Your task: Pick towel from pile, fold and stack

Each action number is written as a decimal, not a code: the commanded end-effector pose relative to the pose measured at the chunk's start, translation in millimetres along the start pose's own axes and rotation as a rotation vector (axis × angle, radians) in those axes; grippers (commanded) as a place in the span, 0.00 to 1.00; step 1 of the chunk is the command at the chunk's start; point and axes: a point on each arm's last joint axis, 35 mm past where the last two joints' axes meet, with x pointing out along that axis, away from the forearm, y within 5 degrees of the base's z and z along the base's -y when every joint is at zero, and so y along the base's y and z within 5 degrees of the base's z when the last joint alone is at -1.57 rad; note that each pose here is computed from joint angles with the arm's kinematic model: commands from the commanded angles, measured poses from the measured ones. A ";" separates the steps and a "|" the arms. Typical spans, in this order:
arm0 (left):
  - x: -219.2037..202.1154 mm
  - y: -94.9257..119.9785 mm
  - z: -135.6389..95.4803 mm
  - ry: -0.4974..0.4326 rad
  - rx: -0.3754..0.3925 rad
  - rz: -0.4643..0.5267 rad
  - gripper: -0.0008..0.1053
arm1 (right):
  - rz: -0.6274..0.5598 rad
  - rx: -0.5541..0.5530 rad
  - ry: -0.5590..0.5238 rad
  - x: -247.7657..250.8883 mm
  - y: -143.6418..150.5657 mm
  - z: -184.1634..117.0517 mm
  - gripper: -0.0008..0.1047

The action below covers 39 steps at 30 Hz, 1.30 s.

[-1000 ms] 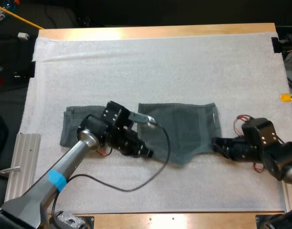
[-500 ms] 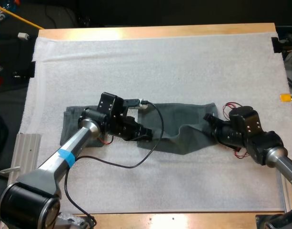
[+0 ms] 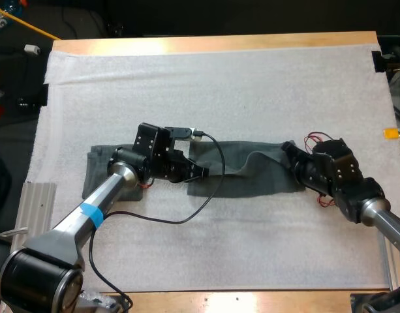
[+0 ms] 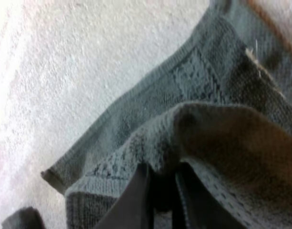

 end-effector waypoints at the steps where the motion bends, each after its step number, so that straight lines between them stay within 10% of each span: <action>1: -1.8 -1.8 2.7 -0.028 0.017 0.002 0.01 | 0.000 0.000 -0.020 -1.1 1.0 2.2 0.01; 17: -2.0 -1.2 6.9 -0.081 0.033 0.050 0.02 | -0.027 -0.004 -0.053 -1.2 0.1 3.4 0.01; 22: -2.0 -1.4 7.4 -0.085 0.020 0.048 0.28 | 0.026 -0.032 -0.074 -1.4 5.1 6.8 0.01; 27: -3.8 -4.9 11.1 -0.092 0.022 0.026 0.62 | 0.150 -0.050 -0.120 -3.1 16.5 14.2 0.30; 31: -10.5 -15.8 21.1 -0.107 0.049 -0.036 0.63 | 0.234 -0.065 -0.173 -5.7 25.0 20.4 0.58; 39: -50.3 -47.4 29.0 -0.208 0.138 -0.097 0.63 | 0.321 -0.221 -0.137 -10.5 30.8 19.8 0.62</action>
